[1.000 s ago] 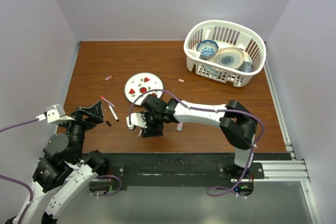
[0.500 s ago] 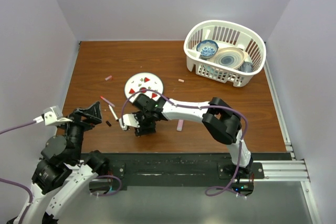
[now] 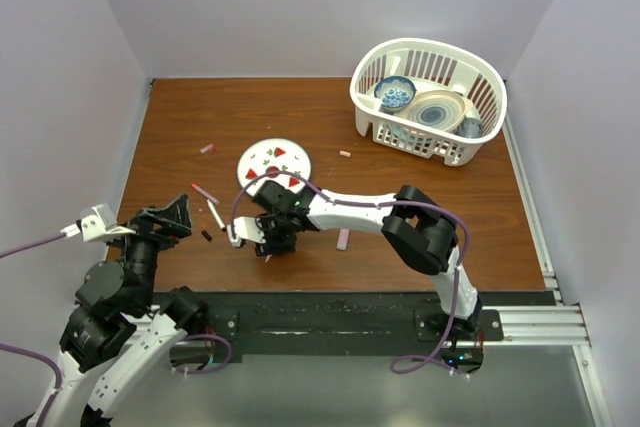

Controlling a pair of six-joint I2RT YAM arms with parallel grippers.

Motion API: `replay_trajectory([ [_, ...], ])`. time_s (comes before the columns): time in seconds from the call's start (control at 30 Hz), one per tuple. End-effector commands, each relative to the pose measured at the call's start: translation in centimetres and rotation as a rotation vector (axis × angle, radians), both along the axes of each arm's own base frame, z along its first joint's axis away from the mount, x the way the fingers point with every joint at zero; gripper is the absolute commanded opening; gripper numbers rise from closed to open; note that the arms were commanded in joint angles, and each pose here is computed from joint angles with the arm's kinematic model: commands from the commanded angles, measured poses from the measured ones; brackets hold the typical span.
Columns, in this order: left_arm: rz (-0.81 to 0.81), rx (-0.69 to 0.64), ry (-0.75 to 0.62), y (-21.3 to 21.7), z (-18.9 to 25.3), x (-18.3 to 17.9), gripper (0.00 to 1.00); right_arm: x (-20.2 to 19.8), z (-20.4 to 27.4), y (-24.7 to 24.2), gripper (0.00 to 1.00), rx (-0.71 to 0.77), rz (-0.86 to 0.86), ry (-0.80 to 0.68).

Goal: Insert the pens into the pen caps

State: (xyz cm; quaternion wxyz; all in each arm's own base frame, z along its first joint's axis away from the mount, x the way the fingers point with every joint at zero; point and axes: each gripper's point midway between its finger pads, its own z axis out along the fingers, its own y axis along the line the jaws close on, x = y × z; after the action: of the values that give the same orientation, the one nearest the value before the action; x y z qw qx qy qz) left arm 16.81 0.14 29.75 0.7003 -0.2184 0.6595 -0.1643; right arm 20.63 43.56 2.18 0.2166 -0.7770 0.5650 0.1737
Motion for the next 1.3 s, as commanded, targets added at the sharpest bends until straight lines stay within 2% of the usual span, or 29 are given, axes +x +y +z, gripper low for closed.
replay_trajectory([
  [0.0,0.026,-0.037,-0.035,0.6,0.7,-0.2,0.91,1.1,-1.2,-0.5,0.42,-0.035,-0.068,-0.017],
  [0.07,0.023,-0.035,-0.036,0.5,0.6,-0.2,0.90,1.5,-1.0,-1.0,0.32,-0.038,-0.099,-0.041],
  [0.17,0.006,-0.029,-0.037,0.2,0.7,-0.1,0.89,1.7,-0.9,-2.1,0.27,-0.028,-0.189,-0.060],
  [0.27,0.002,-0.020,-0.030,0.0,0.8,0.0,0.88,1.4,-1.4,-3.7,0.15,-0.041,-0.303,-0.042],
  [0.3,-0.004,-0.014,-0.029,-0.2,0.8,0.1,0.88,1.3,-1.3,-4.1,0.07,-0.026,-0.378,-0.025],
  [0.4,-0.062,-0.009,-0.026,-1.5,0.9,0.5,0.82,1.0,-1.2,-4.8,0.00,0.001,-0.524,0.026],
  [0.5,-0.125,-0.014,0.008,-3.1,0.2,0.9,0.81,1.2,-1.1,-5.3,0.00,0.055,-0.694,0.083],
  [0.6,-0.235,-0.027,0.064,-5.9,-1.1,1.4,0.80,2.7,1.2,-5.5,0.00,0.177,-0.885,0.136],
  [0.7,-0.402,-0.049,0.125,-9.7,-2.6,1.5,0.78,4.0,4.6,-5.5,0.00,0.266,-1.028,0.163],
  [0.87,-0.566,-0.066,0.215,-13.7,-5.1,1.5,0.77,6.5,9.8,-7.3,0.00,0.408,-1.288,0.240],
  [1.0,-0.683,-0.089,0.227,-16.1,-5.6,1.2,0.77,6.6,13.1,-8.2,0.00,0.559,-1.385,0.354],
  [1.07,-0.707,-0.096,0.243,-16.9,-6.3,1.4,0.77,6.1,16.1,-7.9,0.00,0.682,-1.376,0.423],
  [1.27,-0.866,-0.166,0.237,-20.5,-6.8,1.4,0.77,5.1,19.4,-8.8,0.00,0.855,-1.388,0.515],
])
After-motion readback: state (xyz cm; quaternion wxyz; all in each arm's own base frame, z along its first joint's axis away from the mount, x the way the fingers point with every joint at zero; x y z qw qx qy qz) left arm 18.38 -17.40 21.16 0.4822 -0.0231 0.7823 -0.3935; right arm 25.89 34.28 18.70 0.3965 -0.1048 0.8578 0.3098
